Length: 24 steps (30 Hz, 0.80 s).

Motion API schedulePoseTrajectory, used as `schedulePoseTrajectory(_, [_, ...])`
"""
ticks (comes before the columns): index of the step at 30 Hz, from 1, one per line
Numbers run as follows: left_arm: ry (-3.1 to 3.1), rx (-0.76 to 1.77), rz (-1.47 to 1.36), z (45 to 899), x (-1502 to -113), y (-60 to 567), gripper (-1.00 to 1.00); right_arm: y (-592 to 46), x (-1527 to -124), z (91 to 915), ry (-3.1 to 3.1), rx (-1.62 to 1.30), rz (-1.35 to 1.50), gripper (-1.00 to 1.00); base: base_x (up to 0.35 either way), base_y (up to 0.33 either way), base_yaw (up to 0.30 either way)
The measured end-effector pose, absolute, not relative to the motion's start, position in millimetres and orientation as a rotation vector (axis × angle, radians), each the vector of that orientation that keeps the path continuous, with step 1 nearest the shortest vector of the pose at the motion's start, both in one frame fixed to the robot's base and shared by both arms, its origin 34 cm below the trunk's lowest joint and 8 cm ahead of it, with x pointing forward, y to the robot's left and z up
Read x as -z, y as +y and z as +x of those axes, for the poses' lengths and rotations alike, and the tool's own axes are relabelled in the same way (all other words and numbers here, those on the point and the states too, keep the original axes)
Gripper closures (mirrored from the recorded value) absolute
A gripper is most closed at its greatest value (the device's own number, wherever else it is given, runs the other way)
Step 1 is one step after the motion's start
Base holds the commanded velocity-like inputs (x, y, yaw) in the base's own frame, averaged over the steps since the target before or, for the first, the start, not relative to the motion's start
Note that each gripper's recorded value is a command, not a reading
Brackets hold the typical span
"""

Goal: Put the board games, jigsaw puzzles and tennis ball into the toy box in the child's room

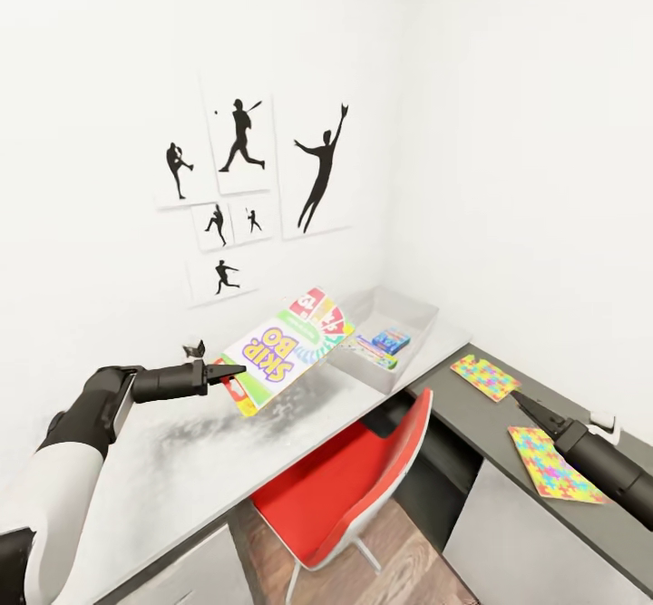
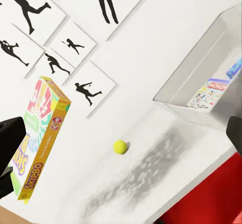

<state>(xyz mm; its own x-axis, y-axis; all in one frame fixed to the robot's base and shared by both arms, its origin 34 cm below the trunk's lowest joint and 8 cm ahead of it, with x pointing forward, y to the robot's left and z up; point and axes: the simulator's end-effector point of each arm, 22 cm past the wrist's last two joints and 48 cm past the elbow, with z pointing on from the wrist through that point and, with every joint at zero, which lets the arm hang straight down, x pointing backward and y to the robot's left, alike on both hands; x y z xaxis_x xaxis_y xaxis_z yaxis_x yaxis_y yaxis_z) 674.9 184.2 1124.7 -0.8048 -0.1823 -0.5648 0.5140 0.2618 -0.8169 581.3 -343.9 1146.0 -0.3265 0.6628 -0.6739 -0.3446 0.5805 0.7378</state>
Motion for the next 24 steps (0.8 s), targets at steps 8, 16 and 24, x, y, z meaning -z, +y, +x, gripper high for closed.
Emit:
schedulePoseTrajectory(8, [1.965, 1.589, 0.302, 674.0, -1128.0, 184.7, 1.00, -342.9, -1148.3, 580.2, 1.601, -1.043, 0.271, -1.00, 0.088, -0.282, -0.243])
schedulePoseTrajectory(16, [1.961, 1.588, 0.302, 674.1, -1129.3, 185.4, 1.00, -338.9, -1147.1, 580.8, 1.599, -1.051, 0.274, -1.00, 0.147, -0.053, -0.045])
schedulePoseTrajectory(24, [1.960, 1.586, 0.303, 674.0, -1129.9, 185.9, 1.00, -338.8, -1146.8, 580.7, 1.601, -1.050, 0.276, -1.00, 0.246, -0.001, -0.015])
